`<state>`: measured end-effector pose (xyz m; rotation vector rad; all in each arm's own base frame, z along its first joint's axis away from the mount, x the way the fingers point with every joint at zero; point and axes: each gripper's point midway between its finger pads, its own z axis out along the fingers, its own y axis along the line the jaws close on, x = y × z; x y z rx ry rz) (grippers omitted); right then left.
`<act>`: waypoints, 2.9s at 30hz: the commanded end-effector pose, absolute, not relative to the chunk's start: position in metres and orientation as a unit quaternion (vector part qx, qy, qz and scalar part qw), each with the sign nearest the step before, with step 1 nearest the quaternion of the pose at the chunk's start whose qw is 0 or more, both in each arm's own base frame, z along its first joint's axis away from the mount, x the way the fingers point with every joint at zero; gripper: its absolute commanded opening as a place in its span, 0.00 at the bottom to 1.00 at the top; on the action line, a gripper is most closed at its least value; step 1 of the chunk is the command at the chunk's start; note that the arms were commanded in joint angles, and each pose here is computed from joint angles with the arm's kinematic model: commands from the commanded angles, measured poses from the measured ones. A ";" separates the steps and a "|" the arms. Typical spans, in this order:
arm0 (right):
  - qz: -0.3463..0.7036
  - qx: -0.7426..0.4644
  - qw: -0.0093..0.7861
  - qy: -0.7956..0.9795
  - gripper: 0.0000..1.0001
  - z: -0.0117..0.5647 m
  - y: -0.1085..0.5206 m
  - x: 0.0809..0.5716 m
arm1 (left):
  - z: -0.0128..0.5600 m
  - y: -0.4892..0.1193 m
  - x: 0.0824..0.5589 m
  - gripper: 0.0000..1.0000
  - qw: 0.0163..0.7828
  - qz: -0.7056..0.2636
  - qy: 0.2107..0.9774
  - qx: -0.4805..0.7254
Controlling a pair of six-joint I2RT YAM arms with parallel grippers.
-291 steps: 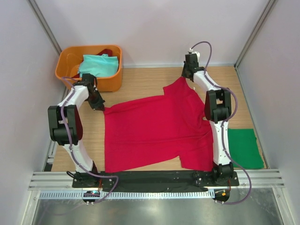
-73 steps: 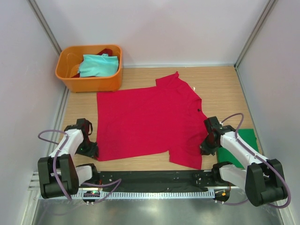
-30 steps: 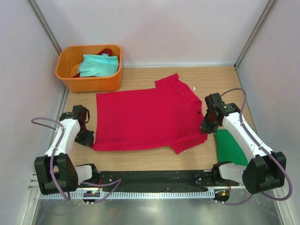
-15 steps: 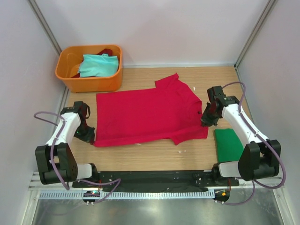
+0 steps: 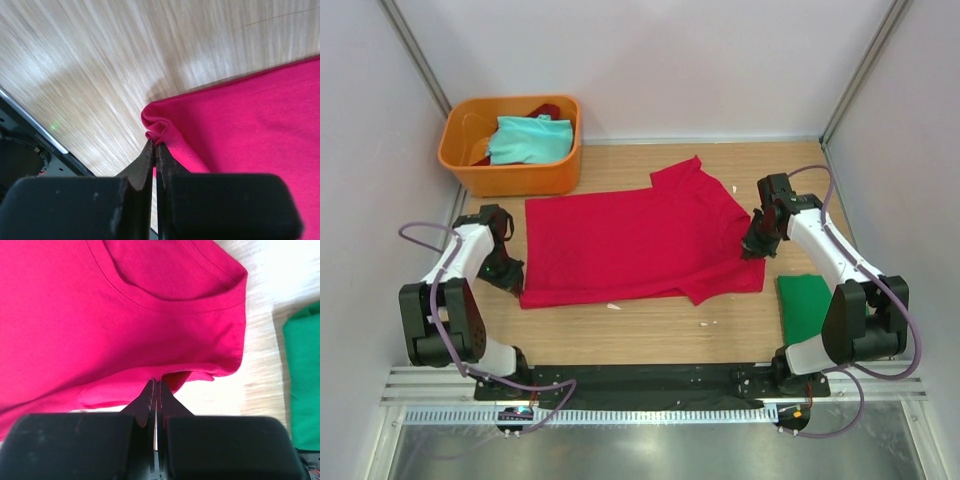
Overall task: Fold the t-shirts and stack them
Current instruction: Fold the tshirt
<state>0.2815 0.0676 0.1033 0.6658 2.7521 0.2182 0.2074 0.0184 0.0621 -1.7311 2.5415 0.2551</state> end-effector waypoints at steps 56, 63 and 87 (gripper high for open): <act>0.085 0.251 0.194 0.945 0.01 0.094 0.058 0.376 | 0.047 0.021 0.281 0.00 0.017 0.069 0.833 -0.549; 0.083 0.253 0.186 0.946 0.01 0.086 0.058 0.379 | 0.040 0.019 0.282 0.05 0.006 0.069 0.833 -0.549; 0.146 0.028 0.227 0.963 0.40 0.133 0.173 0.344 | 0.124 -0.099 0.298 0.50 0.185 -0.233 0.899 -0.321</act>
